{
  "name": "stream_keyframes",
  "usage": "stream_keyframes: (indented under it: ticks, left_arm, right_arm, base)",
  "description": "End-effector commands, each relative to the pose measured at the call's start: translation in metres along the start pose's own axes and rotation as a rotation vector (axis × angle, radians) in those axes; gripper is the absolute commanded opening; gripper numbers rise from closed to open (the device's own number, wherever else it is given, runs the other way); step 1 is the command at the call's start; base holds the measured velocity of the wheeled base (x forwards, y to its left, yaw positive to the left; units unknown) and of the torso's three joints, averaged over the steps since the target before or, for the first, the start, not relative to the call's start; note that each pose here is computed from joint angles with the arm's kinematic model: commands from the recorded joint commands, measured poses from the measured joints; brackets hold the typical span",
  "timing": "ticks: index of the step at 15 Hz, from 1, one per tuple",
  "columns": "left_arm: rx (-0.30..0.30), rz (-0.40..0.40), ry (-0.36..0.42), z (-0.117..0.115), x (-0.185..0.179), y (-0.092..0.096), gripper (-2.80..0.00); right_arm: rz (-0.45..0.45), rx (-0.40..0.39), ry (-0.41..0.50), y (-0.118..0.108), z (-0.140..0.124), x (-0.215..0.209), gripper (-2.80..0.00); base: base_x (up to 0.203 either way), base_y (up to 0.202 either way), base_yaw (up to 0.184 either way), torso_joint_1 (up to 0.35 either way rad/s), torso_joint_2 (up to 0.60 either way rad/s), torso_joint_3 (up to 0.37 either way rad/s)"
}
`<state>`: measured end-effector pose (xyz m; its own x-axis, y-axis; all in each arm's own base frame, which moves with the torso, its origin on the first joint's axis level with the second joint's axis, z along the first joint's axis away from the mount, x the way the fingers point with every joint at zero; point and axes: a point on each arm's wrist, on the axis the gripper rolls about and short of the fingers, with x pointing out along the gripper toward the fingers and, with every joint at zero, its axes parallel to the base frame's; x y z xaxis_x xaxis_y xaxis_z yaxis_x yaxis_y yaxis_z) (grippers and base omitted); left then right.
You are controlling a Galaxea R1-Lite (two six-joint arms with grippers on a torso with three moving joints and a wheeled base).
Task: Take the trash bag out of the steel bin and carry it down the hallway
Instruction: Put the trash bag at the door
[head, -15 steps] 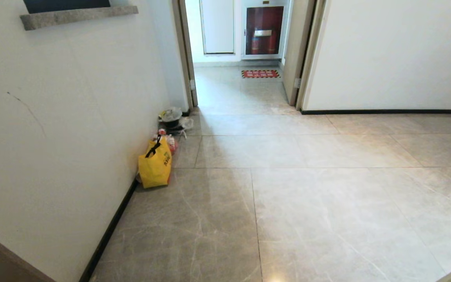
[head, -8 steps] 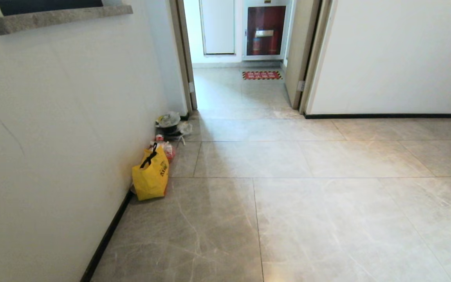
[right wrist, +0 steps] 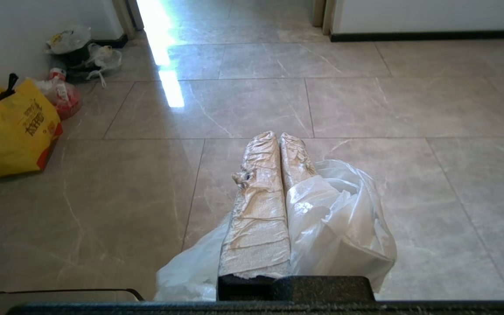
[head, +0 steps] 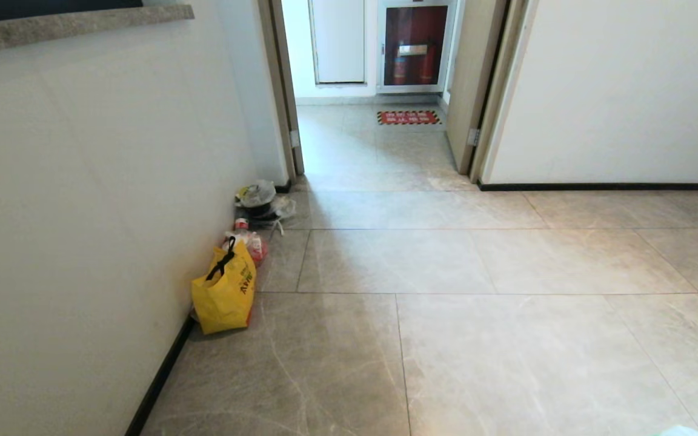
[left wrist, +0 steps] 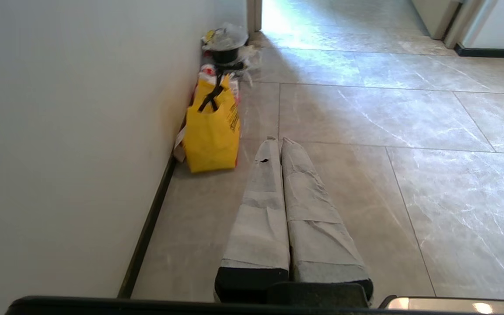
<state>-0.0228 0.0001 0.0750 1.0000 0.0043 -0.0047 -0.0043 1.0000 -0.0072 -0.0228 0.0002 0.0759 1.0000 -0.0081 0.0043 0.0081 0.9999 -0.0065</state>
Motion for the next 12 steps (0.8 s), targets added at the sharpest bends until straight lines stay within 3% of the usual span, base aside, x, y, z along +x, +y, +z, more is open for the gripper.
stream_keyframes:
  ticks: [1,12]
  left_arm:
    - [-0.002,0.000,0.000,0.0000,0.0000,0.0000,-2.80]
    - [0.000,0.000,0.000,0.0000,0.0000,0.0000,-2.80]
  right_arm:
    - [0.000,0.000,0.000,0.0000,0.0000,0.0000,-2.80]
    - [0.000,-0.001,0.000,0.0000,0.0000,0.0000,-2.80]
  base:
    - [0.190,0.000,0.001,-0.001,0.01,0.002]
    - [0.187,0.000,0.000,0.001,0.00,0.003]
